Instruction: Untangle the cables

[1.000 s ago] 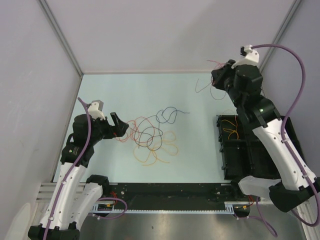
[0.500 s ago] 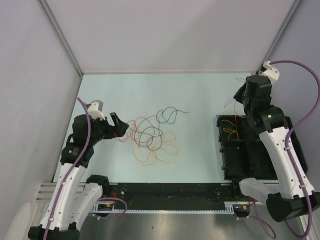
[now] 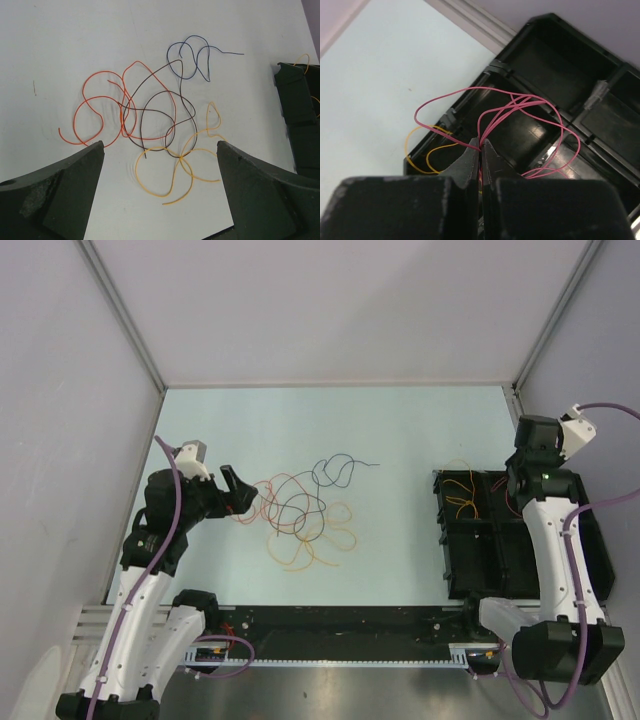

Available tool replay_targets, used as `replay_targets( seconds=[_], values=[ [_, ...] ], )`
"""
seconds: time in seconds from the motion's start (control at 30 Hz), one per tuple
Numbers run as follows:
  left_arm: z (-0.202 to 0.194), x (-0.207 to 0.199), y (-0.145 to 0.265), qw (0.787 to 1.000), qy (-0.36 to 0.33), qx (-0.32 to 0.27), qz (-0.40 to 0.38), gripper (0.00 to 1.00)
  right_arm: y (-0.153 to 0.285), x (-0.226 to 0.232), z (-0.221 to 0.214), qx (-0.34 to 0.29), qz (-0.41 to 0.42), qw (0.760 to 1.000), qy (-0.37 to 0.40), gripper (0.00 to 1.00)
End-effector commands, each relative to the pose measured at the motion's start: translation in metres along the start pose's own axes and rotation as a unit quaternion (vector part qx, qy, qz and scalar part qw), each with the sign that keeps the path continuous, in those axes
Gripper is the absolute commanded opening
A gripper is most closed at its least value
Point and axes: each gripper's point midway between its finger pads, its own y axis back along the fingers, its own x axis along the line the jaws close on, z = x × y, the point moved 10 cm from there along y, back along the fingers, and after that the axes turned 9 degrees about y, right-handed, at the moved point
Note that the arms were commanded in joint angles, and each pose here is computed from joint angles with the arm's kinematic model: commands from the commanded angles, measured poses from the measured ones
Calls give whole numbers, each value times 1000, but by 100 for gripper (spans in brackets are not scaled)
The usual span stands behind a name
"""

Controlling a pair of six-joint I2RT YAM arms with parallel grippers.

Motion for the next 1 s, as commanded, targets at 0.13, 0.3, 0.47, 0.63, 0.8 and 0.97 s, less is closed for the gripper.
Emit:
replay_targets(
  seconds=[0.13, 0.3, 0.47, 0.63, 0.8, 0.97],
  values=[
    [2, -4, 2, 1000, -10, -11, -20, 100, -31, -16, -2, -9, -44, 998, -45, 0],
    [2, -4, 1, 1000, -10, -9, -20, 100, -47, -18, -11, -7, -61, 997, -52, 0],
    [2, -4, 1, 1000, -10, -8, -20, 100, -68, -11, -20, 3, -65, 997, -44, 0],
    [2, -3, -1, 1000, -9, -6, -19, 100, -87, -2, -35, 29, -44, 998, -34, 0],
    [2, -3, 0, 1000, -10, -8, -17, 100, -100, 0, -59, 65, -35, 997, -32, 0],
    [2, -3, -1, 1000, -9, -5, -17, 100, -111, 1, -72, 95, -15, 994, -45, 0]
  ],
)
